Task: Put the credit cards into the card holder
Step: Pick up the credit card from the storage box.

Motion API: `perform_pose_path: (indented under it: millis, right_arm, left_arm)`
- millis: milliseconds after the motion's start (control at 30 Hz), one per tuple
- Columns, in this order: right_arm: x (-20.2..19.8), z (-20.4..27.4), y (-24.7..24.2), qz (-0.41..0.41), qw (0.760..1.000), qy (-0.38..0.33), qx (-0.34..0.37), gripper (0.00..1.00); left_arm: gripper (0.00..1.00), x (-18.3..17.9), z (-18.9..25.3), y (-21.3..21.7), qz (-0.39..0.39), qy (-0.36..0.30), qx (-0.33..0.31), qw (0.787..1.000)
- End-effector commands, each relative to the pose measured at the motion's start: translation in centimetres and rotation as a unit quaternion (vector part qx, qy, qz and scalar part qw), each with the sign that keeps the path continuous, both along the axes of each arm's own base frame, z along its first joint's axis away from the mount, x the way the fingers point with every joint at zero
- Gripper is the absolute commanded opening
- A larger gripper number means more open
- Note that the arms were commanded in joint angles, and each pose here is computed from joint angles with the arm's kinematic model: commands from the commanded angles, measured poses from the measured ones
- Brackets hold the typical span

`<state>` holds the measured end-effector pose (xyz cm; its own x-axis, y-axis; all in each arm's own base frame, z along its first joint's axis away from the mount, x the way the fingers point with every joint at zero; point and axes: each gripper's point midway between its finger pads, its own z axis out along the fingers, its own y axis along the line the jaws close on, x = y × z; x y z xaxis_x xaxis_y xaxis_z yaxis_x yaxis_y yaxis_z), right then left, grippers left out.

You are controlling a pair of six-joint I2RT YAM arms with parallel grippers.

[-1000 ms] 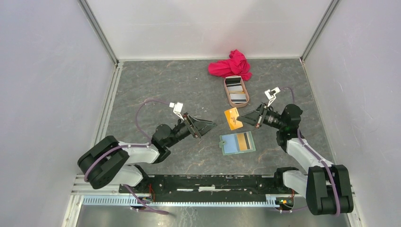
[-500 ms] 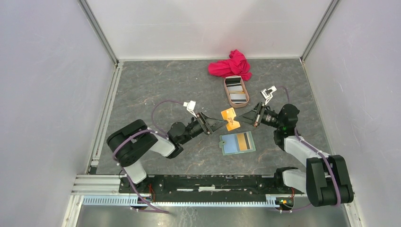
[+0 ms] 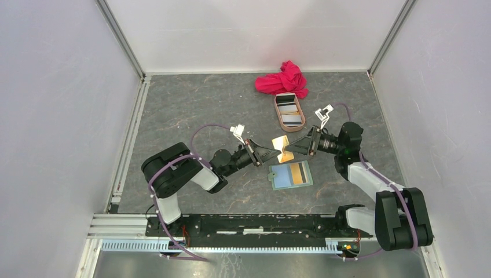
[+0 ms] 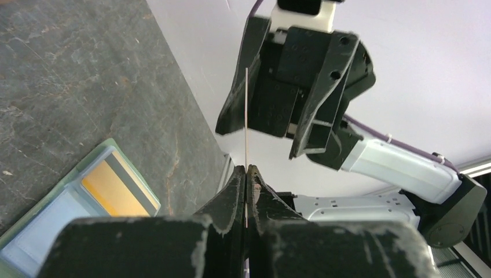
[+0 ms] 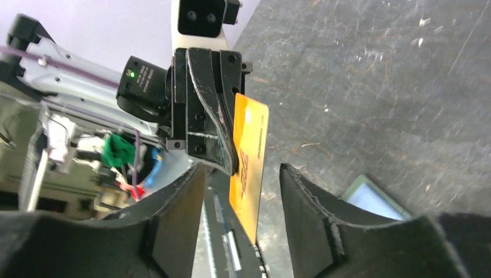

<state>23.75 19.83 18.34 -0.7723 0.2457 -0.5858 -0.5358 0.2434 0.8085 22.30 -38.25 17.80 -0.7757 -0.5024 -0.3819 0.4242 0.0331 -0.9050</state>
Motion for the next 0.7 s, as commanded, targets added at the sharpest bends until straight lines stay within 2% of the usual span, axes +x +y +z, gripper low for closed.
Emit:
perform_pose_path:
  millis: [0, 100, 200, 333, 500, 667]
  right_arm:
    - [0.4, 2.0, 0.1, 0.06, 0.986, -0.144, -0.053, 0.6]
    - [0.6, 2.0, 0.1, 0.082, 0.981, -0.162, -0.065, 0.6]
    - [0.2, 1.5, 0.1, 0.099, 0.981, -0.155, -0.063, 0.58]
    - [-0.3, 1.1, 0.2, 0.115, 0.981, -0.146, -0.056, 0.5]
    - [-1.0, 1.2, 0.2, 0.125, 0.98, -0.147, -0.05, 0.49]
    - [-2.0, 1.1, 0.4, 0.142, 0.979, -0.14, -0.041, 0.37]
  left_arm:
    - [0.02, -1.8, 3.2, 0.3, -0.036, -0.059, -0.045, 0.997]
    - [0.02, -2.4, 2.0, 0.1, -0.054, -0.065, -0.012, 0.996]
    - [0.02, -2.8, 2.3, 0.3, -0.072, -0.08, -0.007, 0.994]
    - [0.02, -3.0, 2.6, 0.3, -0.094, -0.09, -0.006, 0.991]
    - [0.02, -3.0, 2.5, 0.5, -0.102, -0.096, -0.002, 0.99]
    - [0.02, -2.8, 2.5, 0.4, -0.105, -0.096, -0.001, 0.99]
